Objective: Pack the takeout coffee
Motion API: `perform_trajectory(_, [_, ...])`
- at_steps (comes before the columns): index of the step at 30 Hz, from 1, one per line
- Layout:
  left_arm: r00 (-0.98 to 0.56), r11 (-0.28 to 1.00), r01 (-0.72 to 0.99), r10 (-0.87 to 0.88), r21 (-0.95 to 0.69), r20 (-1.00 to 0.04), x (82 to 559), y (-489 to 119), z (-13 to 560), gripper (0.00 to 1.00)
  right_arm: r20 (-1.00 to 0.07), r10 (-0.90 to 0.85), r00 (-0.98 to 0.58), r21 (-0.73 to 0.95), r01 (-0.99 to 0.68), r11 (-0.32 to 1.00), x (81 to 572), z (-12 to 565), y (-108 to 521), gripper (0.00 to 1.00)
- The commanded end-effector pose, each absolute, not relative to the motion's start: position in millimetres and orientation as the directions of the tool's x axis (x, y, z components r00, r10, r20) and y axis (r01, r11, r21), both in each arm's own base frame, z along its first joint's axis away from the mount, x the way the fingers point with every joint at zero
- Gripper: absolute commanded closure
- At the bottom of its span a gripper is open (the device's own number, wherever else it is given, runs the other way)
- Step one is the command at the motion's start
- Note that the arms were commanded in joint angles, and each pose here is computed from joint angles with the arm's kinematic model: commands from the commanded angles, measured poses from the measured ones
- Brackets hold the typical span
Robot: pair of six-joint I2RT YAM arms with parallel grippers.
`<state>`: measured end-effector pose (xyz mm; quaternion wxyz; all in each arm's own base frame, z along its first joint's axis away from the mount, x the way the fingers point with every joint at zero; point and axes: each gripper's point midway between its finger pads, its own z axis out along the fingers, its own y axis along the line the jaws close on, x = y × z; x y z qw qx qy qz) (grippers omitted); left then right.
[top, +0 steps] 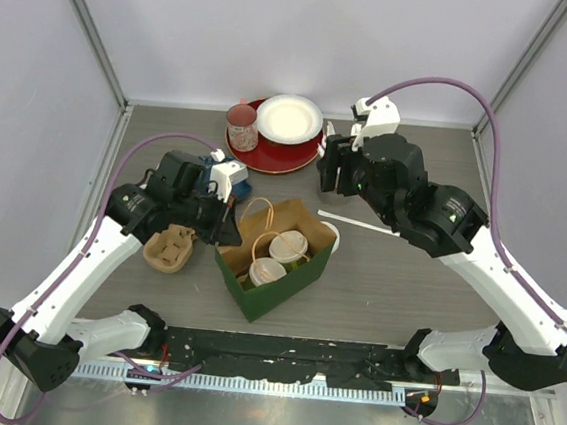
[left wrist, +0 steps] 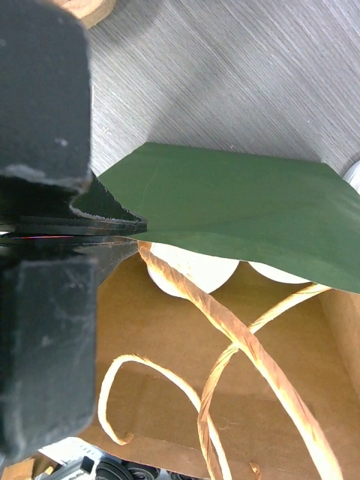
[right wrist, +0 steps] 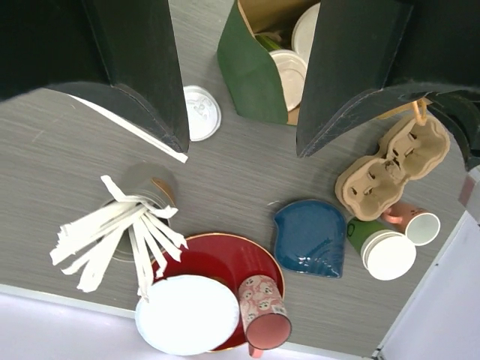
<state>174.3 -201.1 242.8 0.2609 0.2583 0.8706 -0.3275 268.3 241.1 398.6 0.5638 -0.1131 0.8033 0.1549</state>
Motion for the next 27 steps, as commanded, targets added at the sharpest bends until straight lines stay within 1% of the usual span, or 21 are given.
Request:
perform_trajectory(1, [-0.676, 0.63, 0.657, 0.248, -0.415, -0.694, 182.1, -206.6, 265.7, 0.97, -0.938, 0.039, -0.344, 0.15, -0.302, 0.941, 271.4, 401.6, 222.5, 0.36])
perform_trajectory(3, [-0.675, 0.631, 0.657, 0.25, -0.411, -0.694, 182.9, -206.5, 265.6, 0.94, -0.935, 0.034, -0.354, 0.144, -0.288, 0.947, 273.9, 397.2, 218.1, 0.36])
perform_trajectory(7, [-0.668, 0.629, 0.662, 0.248, -0.408, -0.701, 183.3, -206.6, 268.8, 0.82, -0.928, 0.021, -0.371, 0.14, -0.298, 0.944, 275.9, 389.8, 218.9, 0.36])
perform_trajectory(11, [-0.66, 0.625, 0.668, 0.25, -0.403, -0.708, 183.2, -206.6, 272.1, 0.75, -0.924, 0.008, -0.383, 0.137, -0.309, 0.941, 277.1, 384.7, 221.2, 0.36])
perform_trajectory(13, [-0.657, 0.622, 0.673, 0.255, -0.401, -0.709, 182.2, -206.3, 273.4, 0.7, -0.922, 0.003, -0.388, 0.136, -0.317, 0.939, 277.1, 383.7, 222.6, 0.36])
perform_trajectory(16, [-0.645, 0.616, 0.683, 0.258, -0.392, -0.719, 182.2, -206.4, 277.7, 0.64, -0.916, -0.004, -0.401, 0.136, -0.322, 0.937, 278.8, 378.4, 225.2, 0.36])
perform_trajectory(18, [-0.636, 0.616, 0.689, 0.259, -0.383, -0.727, 183.2, -206.1, 280.2, 0.62, -0.912, -0.01, -0.411, 0.137, -0.328, 0.935, 279.5, 374.9, 226.5, 0.36])
perform_trajectory(21, [-0.62, 0.62, 0.694, 0.257, -0.365, -0.741, 186.1, -204.8, 284.6, 0.56, -0.909, -0.017, -0.417, 0.138, -0.338, 0.931, 280.2, 373.3, 228.4, 0.35])
perform_trajectory(22, [-0.612, 0.62, 0.699, 0.258, -0.357, -0.748, 186.5, -204.2, 286.8, 0.52, -0.908, -0.019, -0.418, 0.138, -0.341, 0.93, 280.1, 373.6, 228.9, 0.35])
perform_trajectory(27, [-0.581, 0.625, 0.71, 0.26, -0.325, -0.771, 188.8, -201.6, 294.9, 0.41, -0.908, -0.026, -0.419, 0.13, -0.339, 0.932, 281.6, 374.2, 224.1, 0.33])
